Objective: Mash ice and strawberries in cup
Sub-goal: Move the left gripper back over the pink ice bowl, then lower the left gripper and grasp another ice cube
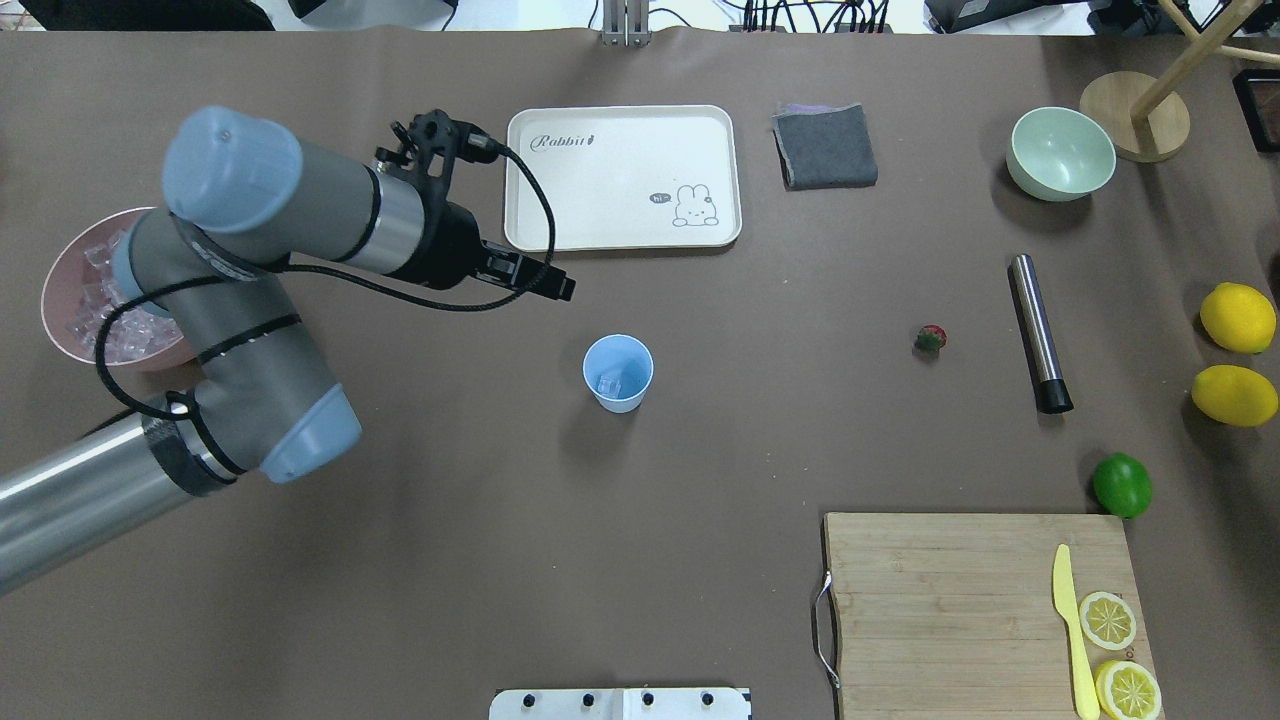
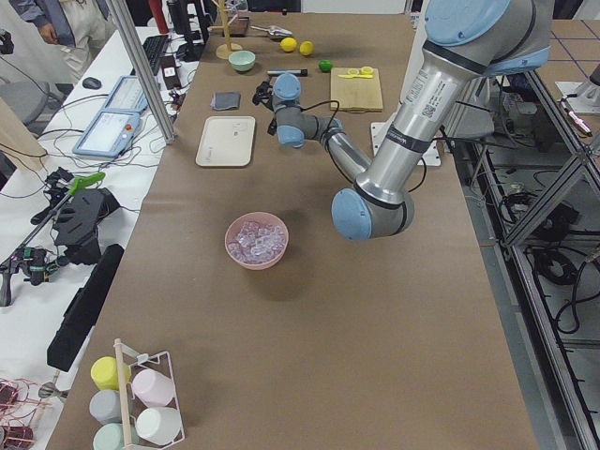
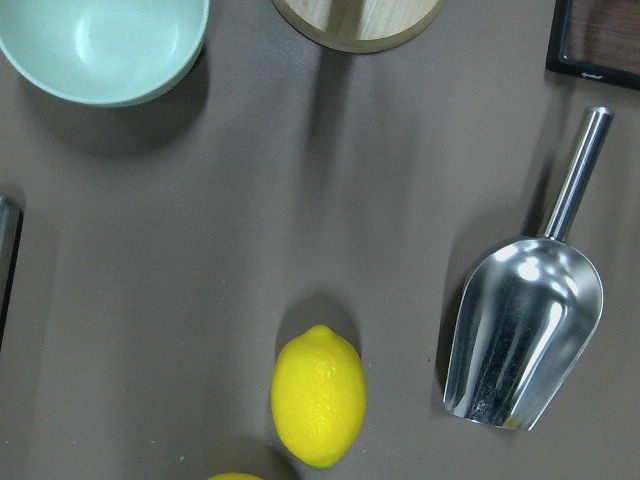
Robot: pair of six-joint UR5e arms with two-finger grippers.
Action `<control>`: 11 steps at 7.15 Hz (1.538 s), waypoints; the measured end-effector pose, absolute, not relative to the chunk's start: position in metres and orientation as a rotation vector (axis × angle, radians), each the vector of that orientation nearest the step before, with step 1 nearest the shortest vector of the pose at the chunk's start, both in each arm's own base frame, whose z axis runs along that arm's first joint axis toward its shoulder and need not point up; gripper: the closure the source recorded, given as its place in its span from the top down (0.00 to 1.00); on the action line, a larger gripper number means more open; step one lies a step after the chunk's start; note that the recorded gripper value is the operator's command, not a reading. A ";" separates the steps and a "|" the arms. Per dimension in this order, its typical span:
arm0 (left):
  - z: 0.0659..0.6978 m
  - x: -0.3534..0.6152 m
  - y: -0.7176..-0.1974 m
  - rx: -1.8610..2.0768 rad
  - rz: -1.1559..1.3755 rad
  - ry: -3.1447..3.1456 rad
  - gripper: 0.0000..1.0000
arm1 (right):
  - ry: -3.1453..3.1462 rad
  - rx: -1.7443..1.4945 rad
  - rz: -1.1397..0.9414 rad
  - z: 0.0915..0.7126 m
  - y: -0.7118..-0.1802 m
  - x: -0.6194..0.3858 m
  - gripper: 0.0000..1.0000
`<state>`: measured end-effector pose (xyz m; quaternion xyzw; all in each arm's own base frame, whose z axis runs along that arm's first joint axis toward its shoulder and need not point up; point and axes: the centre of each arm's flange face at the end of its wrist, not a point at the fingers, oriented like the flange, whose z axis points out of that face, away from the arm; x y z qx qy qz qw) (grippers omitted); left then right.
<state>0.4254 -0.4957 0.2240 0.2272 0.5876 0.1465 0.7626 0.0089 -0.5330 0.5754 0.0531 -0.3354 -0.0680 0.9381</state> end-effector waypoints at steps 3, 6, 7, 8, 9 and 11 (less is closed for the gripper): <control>0.282 0.346 -0.528 0.503 0.443 1.194 0.97 | -0.689 0.104 -0.137 0.576 -0.532 0.009 1.00; 0.362 0.262 -0.556 0.542 0.573 1.062 0.97 | -0.688 0.103 -0.137 0.576 -0.533 0.008 1.00; 0.397 0.238 -0.566 0.559 0.614 1.009 0.97 | -0.689 0.103 -0.138 0.576 -0.533 0.008 1.00; 0.427 0.219 -0.576 0.568 0.648 0.965 0.97 | -0.690 0.104 -0.140 0.575 -0.533 0.007 1.00; 0.450 0.206 -0.584 0.570 0.671 0.934 0.97 | -0.691 0.106 -0.141 0.574 -0.533 0.006 1.00; 0.483 0.194 -0.587 0.550 0.682 0.897 0.97 | -0.692 0.107 -0.141 0.573 -0.533 0.006 1.00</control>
